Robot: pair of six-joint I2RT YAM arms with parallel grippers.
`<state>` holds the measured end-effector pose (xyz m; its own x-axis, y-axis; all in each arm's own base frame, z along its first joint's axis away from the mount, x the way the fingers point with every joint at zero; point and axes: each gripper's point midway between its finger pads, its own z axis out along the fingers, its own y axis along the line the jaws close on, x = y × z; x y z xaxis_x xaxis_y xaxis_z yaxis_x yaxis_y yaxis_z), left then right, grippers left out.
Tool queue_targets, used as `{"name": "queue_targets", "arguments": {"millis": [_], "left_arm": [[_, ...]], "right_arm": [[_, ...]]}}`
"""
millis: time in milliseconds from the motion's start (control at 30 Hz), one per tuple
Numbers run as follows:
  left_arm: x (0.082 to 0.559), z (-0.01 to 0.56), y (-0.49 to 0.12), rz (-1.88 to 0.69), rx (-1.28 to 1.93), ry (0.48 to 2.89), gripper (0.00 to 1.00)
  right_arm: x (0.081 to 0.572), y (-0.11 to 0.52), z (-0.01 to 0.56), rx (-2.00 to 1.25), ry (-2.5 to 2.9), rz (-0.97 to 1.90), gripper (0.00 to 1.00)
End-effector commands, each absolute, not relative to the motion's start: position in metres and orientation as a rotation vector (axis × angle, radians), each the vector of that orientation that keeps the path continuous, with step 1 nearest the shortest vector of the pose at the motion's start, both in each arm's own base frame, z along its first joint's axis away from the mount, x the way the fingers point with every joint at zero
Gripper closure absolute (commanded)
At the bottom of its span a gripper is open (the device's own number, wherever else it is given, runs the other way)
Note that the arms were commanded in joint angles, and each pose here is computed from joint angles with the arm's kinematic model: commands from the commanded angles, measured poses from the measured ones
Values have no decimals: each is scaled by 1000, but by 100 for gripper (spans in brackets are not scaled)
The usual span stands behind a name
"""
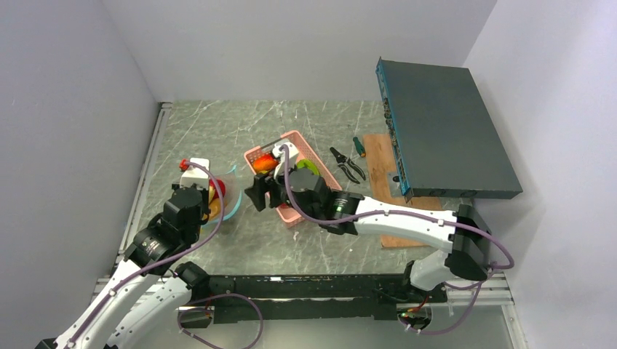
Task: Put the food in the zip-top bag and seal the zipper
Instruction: Pick up the fake fruit from the bin.
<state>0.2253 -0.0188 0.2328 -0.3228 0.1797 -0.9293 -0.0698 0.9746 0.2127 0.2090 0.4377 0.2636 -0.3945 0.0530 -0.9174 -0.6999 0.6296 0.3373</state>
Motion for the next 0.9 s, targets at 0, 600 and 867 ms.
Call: {"name": "queue_targets", "arguments": {"millis": [0, 600, 867], "left_arm": [[228, 240, -19, 243, 58, 1860, 100], [229, 240, -20, 240, 65, 1856, 100], [227, 242, -19, 235, 57, 1850, 100]], "right_arm": [[236, 396, 275, -462, 1739, 672, 29], [281, 329, 163, -435, 2054, 429, 31], [292, 347, 134, -504, 2085, 410, 30]]}}
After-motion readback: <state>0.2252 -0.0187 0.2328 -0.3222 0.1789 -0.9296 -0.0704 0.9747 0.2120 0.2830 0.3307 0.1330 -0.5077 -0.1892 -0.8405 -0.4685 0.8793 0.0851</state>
